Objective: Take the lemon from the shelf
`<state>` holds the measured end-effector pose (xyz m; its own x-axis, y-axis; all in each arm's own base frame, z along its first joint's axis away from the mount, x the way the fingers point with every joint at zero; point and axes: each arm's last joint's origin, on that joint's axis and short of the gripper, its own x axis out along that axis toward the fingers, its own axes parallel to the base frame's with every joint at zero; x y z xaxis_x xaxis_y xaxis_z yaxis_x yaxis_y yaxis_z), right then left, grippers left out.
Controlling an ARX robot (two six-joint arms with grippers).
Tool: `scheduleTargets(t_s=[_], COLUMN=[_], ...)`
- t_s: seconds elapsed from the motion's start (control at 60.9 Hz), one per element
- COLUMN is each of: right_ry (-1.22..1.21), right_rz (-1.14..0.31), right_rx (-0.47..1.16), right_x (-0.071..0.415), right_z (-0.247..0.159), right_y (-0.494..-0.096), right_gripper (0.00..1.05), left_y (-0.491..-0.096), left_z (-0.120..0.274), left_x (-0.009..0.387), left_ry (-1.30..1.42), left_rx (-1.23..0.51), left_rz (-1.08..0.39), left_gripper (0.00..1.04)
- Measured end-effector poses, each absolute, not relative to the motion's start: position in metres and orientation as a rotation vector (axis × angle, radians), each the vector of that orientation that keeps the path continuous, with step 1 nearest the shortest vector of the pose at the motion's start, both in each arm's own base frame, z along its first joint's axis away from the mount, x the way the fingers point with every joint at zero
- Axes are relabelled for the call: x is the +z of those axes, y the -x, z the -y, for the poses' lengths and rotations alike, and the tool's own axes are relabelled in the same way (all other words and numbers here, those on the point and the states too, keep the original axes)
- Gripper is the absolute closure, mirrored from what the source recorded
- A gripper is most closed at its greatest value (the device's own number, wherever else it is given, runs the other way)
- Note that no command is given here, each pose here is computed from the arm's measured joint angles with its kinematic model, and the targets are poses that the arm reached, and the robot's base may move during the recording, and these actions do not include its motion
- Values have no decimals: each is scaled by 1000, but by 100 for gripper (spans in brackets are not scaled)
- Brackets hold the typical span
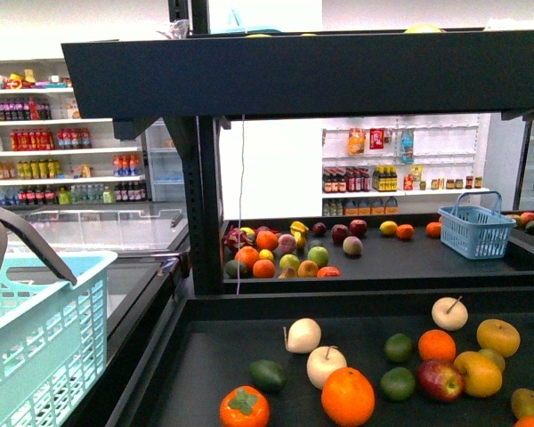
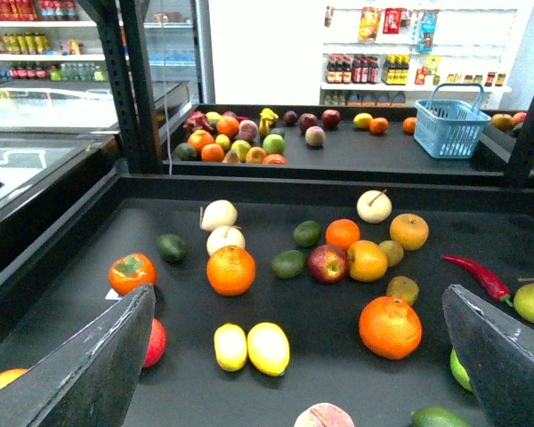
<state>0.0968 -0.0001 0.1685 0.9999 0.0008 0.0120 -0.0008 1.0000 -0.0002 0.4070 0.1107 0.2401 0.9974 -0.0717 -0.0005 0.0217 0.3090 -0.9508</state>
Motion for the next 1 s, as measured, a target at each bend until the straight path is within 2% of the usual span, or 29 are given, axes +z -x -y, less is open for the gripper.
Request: scheduleTargets(t_s=[0.049,0.131,0.197,0.279,0.493,0.591,0.805,1.002], right_ry=[0,0,0,0,0,0,0,0], right_rz=[12,12,12,12,12,12,12,12], right_rx=[1,1,1,1,1,1,1,1], right_x=[168,168,168,168,168,168,168,168], right_z=[0,0,0,0,0,0,0,0], right_y=[-97,-97,-97,-97,-97,-97,-97,-97], right_gripper=[7,7,7,7,7,7,7,7], left_y=[-410,-415,-416,-416,-415,-413,-400,-382], left_z=[-111,-110,-110,-110,-111,-109,-104,-86], left_x=[241,237,235,234,234,238,247,263], left_ry=[1257,1262,1263,1261,1308,1304,1265,1138], left_rx=[-54,-31,-26,-11,13,-5,-23,-131], left_rz=[-47,-64,-70,-74,-73,-83,-97,-175], left_gripper=[8,27,37,54,89,95,96,97])
